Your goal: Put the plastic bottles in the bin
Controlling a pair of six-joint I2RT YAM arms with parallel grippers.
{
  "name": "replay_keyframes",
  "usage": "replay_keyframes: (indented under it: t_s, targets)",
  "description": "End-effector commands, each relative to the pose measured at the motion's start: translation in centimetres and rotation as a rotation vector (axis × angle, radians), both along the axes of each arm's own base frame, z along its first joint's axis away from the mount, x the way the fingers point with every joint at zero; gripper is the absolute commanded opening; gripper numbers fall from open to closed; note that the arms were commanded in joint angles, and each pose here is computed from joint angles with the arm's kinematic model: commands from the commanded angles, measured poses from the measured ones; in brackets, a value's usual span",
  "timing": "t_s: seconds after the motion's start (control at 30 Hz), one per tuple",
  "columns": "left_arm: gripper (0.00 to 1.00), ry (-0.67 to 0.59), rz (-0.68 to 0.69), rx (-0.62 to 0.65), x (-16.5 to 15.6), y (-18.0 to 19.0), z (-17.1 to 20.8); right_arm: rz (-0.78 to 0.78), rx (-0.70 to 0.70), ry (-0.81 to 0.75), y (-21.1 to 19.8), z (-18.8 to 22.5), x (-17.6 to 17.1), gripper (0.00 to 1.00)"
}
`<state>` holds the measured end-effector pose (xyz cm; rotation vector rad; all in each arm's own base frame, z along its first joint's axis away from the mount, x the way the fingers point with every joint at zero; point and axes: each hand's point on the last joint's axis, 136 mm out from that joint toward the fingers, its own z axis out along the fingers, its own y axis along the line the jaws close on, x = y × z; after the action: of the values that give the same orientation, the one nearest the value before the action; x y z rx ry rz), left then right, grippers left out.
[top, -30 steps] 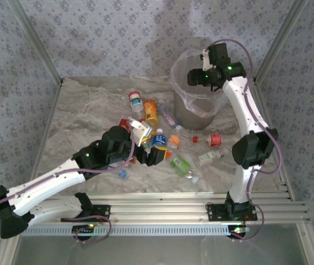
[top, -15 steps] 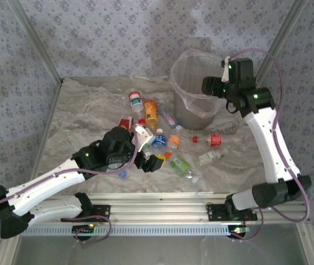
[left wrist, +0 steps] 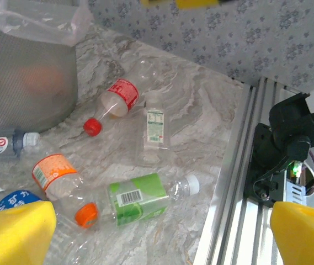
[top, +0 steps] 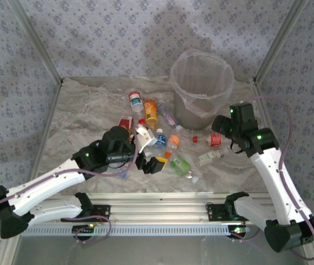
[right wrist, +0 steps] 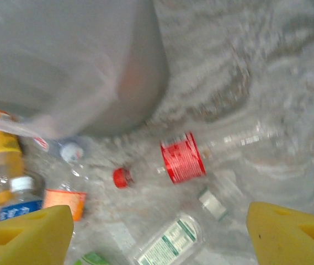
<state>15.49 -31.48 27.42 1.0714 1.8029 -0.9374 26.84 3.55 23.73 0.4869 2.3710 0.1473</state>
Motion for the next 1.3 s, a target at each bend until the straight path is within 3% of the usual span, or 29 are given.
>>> replay_keyframes:
  t_s: [0.0, 0.2, 0.7, 1.27]
  targets:
    - [1.0, -0.019, -0.065, -0.032, -0.7, -0.9, 0.2, -0.124, 0.086, 0.036, -0.4, -2.6, -1.2, 0.84]
    - [1.0, 0.008, -0.086, -0.041, -0.9, -1.4, -0.5, -0.153, 0.198, 0.096, 1.1, -7.2, -1.6, 0.87]
    - [1.0, 0.038, -0.065, -0.057, -0.8, -1.4, -1.0, -0.226, 0.342, 0.169, 2.8, -14.0, -0.9, 0.94]
    - [1.0, 0.05, -0.038, -0.027, -0.4, -1.2, -2.2, -0.276, 0.353, 0.244, 3.0, -18.7, -1.6, 0.91]
